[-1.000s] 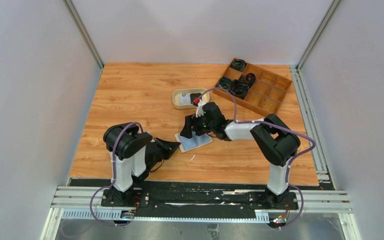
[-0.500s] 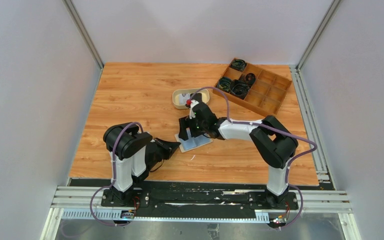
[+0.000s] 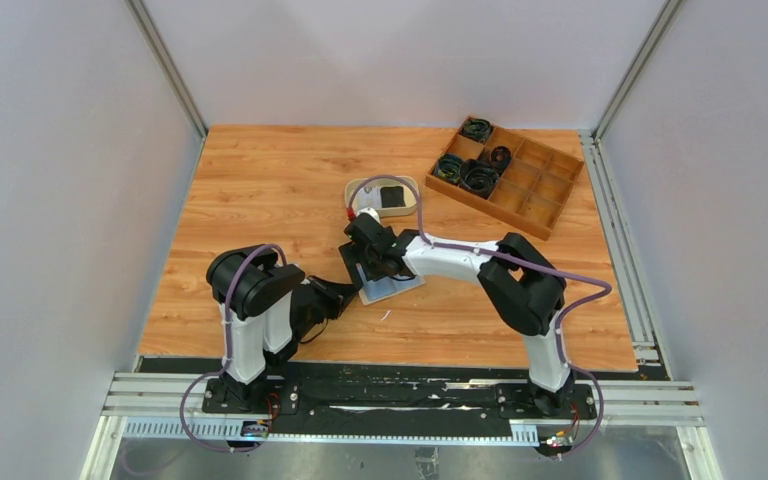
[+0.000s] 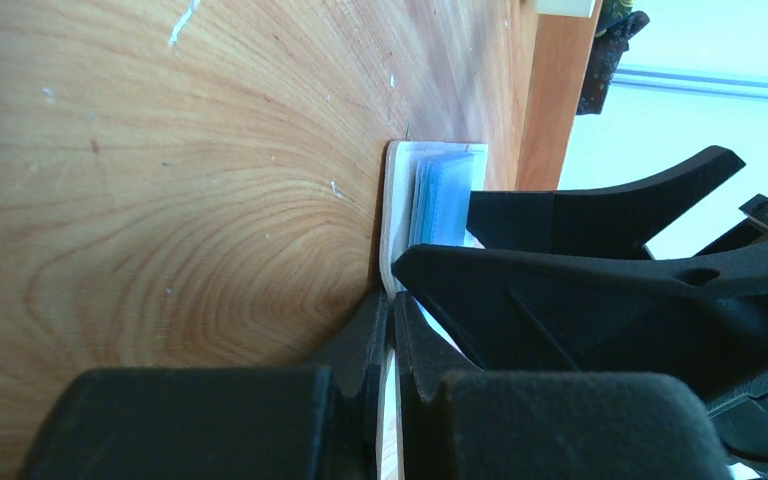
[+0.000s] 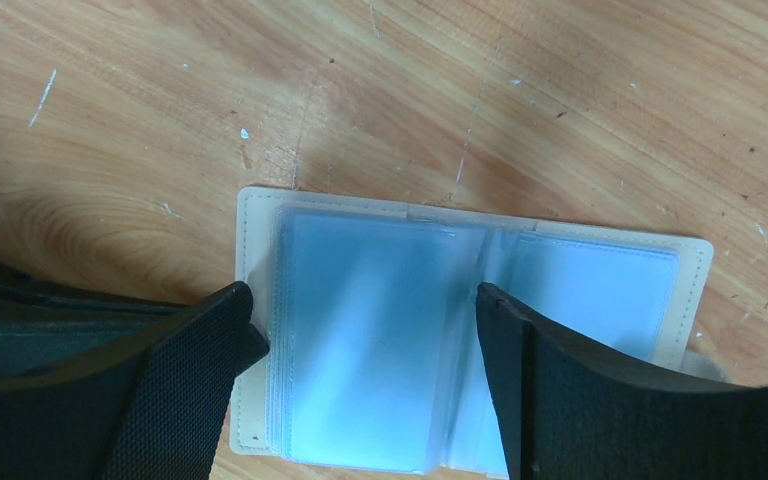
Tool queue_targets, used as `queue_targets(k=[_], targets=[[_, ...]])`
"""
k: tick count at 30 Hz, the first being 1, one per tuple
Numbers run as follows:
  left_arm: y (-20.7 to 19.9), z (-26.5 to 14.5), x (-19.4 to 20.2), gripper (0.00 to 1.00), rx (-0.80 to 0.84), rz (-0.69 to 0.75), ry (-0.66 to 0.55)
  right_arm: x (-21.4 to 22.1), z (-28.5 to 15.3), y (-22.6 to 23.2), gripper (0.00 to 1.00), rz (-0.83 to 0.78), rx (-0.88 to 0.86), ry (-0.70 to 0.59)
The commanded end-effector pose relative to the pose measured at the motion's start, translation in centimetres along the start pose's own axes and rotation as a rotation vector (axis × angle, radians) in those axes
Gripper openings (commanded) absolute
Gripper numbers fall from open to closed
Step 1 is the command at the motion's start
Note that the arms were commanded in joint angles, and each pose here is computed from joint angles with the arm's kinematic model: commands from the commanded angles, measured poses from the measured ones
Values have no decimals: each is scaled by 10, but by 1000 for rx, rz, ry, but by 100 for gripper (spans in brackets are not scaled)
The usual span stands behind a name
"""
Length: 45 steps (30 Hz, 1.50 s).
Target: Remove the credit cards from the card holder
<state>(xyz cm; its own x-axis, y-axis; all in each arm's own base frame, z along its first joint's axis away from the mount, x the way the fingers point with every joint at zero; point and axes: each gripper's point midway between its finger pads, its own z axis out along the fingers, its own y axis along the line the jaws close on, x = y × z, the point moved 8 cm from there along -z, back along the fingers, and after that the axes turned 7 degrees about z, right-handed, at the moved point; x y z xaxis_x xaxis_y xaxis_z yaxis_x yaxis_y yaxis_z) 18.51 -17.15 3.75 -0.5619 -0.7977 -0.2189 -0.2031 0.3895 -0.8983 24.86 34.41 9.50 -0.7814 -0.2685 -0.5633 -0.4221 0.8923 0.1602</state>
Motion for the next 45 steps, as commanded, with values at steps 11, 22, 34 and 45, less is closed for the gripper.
queue_targets(k=[11,22,34,45], targets=[[49,-33,5,0,-201,131,37,60,8,-27,88,-99,322,277],[50,-36,2,0,-211,136,8,66,-6,-61,89,-91,392,283],[51,-37,1,0,-215,139,-5,67,-18,-91,90,-55,465,286],[50,-37,0,0,-212,143,-13,64,-32,-111,91,-35,527,284]])
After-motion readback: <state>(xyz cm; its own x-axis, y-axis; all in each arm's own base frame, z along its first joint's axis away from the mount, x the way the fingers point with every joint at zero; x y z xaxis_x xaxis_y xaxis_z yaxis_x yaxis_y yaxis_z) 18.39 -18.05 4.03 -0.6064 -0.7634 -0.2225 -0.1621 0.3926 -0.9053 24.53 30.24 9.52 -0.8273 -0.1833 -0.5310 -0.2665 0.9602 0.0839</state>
